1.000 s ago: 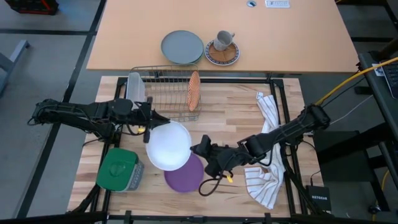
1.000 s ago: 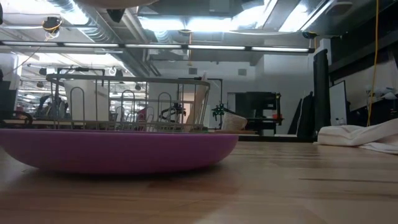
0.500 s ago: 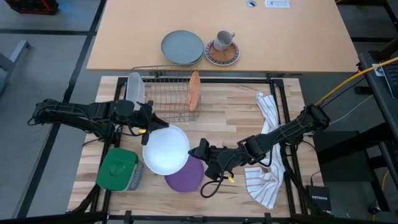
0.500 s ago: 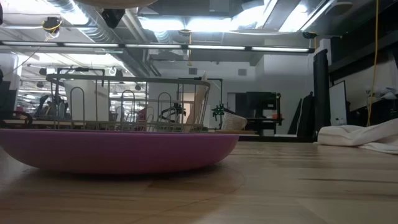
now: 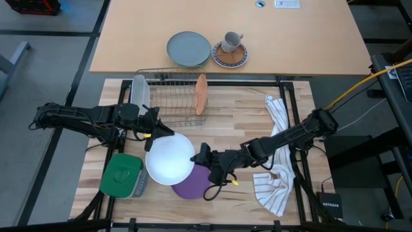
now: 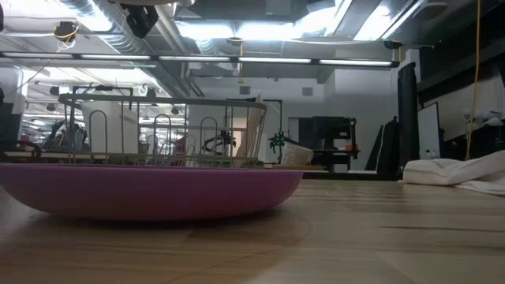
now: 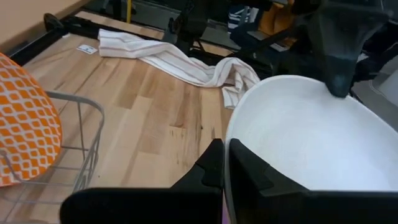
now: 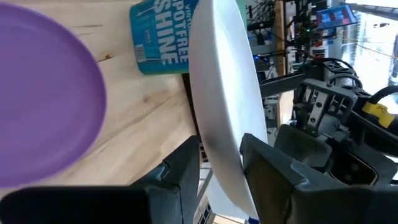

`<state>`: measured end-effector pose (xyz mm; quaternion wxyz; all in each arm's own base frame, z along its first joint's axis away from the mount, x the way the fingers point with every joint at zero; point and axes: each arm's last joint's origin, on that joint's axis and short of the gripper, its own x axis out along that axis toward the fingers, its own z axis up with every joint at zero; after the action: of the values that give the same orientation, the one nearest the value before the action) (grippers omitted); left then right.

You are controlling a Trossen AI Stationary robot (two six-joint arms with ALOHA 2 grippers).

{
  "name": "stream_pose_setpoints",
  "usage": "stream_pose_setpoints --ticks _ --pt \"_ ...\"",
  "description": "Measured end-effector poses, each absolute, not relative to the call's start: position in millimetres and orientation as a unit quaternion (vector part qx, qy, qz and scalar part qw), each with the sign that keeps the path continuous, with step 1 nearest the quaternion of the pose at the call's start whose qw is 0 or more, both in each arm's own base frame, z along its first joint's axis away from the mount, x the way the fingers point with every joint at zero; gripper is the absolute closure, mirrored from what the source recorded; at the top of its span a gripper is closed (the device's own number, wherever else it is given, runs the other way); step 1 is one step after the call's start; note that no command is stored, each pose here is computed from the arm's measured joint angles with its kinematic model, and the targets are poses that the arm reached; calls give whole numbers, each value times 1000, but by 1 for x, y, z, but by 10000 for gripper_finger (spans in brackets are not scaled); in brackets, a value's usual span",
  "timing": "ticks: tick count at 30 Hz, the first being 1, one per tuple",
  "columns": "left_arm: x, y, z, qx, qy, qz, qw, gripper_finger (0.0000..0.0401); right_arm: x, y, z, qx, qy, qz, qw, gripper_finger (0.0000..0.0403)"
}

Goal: Sort dishes
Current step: Put the white plate into the dish rack

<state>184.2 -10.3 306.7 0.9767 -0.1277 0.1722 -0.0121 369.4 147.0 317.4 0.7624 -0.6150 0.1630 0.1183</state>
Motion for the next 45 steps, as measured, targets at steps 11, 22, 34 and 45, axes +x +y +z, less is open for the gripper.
stream_pose_setpoints --ticks 11,22,34,45 --pt "188 -11 303 -108 182 -17 977 401 382 137 310 -587 148 141 784 287" --pt "189 -10 308 -42 161 -25 986 393 384 135 306 -523 148 170 822 380" --pt "194 -11 325 15 63 -35 997 352 384 137 308 -488 138 184 842 379" --pt "183 -10 358 94 -94 -28 991 280 381 142 308 -378 135 252 881 391"
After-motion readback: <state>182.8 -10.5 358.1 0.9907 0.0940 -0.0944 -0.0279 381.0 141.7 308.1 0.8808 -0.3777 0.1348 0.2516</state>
